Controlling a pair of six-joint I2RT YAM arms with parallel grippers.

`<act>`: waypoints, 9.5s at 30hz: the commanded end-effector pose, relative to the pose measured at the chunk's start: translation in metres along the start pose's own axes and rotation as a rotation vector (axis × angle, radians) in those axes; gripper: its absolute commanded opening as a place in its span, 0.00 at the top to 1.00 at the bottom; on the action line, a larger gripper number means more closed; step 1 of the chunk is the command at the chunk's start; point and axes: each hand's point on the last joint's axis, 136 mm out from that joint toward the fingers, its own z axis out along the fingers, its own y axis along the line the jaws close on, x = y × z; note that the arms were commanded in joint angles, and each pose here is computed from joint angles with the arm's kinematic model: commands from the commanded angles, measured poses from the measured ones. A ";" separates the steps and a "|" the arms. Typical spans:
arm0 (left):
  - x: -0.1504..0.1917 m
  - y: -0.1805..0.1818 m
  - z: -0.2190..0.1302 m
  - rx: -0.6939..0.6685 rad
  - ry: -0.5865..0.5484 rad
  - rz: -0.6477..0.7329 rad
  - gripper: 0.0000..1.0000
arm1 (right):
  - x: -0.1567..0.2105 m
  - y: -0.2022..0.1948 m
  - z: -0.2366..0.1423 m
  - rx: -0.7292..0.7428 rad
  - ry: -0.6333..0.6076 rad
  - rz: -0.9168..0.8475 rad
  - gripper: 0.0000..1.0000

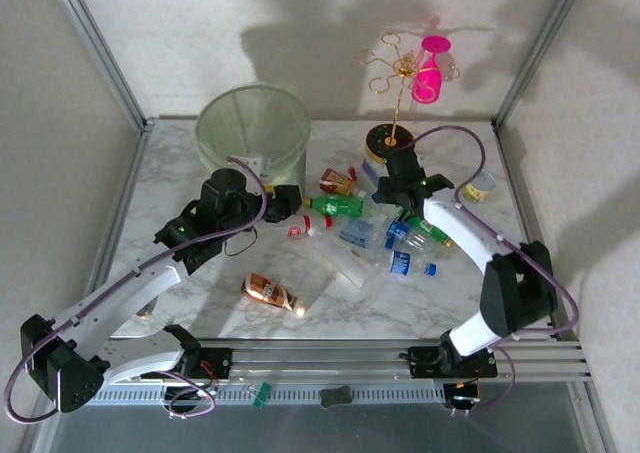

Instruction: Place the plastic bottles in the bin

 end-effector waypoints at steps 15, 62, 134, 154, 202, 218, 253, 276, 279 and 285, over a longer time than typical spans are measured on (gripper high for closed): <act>0.007 -0.010 0.003 0.076 0.004 0.005 0.30 | -0.028 -0.029 0.102 0.161 0.077 -0.060 0.01; 0.005 -0.003 0.006 0.044 -0.011 0.018 0.30 | -0.018 -0.108 0.144 0.123 0.131 0.192 0.34; -0.022 -0.148 -0.058 0.581 -0.030 0.040 0.27 | -0.077 0.115 -0.316 -1.484 -0.353 0.089 0.51; -0.005 -0.173 -0.046 0.732 0.059 0.084 0.34 | -0.058 0.134 -0.342 -1.634 -0.271 0.155 0.52; -0.119 -0.059 -0.030 0.184 -0.135 -0.273 0.70 | -0.069 0.067 -0.318 -1.100 -0.520 0.086 0.02; -0.162 0.060 -0.010 -0.398 -0.295 -0.361 0.77 | -0.062 0.059 -0.298 -1.024 -0.514 0.102 0.02; -0.063 0.098 0.084 -0.479 0.074 -0.497 0.56 | -0.055 0.063 -0.252 -0.924 -0.455 0.123 0.02; -0.126 0.062 0.046 -0.365 -0.070 -0.365 0.33 | -0.042 0.045 -0.219 -0.765 -0.405 0.150 0.02; -0.139 0.051 0.022 -0.309 -0.150 -0.315 0.33 | -0.029 0.041 -0.200 -0.701 -0.352 0.154 0.02; -0.143 0.032 -0.022 -0.212 -0.253 -0.231 0.34 | -0.003 0.039 -0.171 -0.623 -0.242 0.113 0.04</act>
